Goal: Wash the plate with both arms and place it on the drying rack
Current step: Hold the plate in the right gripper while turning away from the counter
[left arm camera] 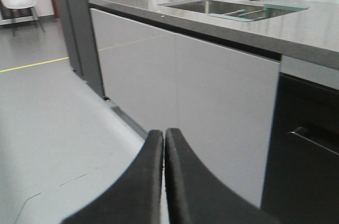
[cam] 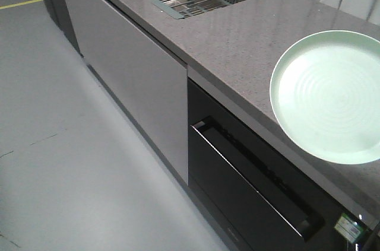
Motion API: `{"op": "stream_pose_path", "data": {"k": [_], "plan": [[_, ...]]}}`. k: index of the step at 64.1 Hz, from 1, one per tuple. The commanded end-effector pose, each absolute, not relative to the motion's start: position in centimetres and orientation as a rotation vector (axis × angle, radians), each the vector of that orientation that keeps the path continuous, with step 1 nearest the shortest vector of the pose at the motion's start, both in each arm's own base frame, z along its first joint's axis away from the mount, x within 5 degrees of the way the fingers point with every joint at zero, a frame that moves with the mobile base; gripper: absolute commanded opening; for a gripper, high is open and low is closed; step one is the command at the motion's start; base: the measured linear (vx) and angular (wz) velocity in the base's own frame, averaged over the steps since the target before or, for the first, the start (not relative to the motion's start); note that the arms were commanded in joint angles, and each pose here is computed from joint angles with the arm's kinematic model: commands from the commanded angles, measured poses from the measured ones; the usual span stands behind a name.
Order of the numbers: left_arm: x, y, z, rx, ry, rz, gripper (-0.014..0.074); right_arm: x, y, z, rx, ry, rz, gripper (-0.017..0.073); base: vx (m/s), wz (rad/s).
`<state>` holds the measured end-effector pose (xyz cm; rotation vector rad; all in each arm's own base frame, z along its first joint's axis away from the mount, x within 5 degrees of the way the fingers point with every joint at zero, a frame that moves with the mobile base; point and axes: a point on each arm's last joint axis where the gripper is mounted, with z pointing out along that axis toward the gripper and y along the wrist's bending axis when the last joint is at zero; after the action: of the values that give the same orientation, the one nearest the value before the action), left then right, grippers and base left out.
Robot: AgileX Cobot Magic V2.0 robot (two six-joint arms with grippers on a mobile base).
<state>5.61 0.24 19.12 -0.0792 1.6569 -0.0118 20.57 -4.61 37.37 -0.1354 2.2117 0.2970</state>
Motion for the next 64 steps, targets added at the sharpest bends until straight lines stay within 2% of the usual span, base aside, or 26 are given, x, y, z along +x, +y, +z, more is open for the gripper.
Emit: {"op": "stream_pose_path", "data": {"k": [1, 64], "plan": [[5.63, 0.18, 19.07, -0.072, 1.594, -0.024, -0.0006, 20.4, -4.5, 38.89, -0.117, 2.128, 0.286, -0.0006, 0.0, 0.4], [5.63, 0.18, 19.07, -0.072, 1.594, -0.024, -0.0006, 20.4, -4.5, 38.89, -0.117, 2.128, 0.286, -0.0006, 0.03, 0.38]]}}
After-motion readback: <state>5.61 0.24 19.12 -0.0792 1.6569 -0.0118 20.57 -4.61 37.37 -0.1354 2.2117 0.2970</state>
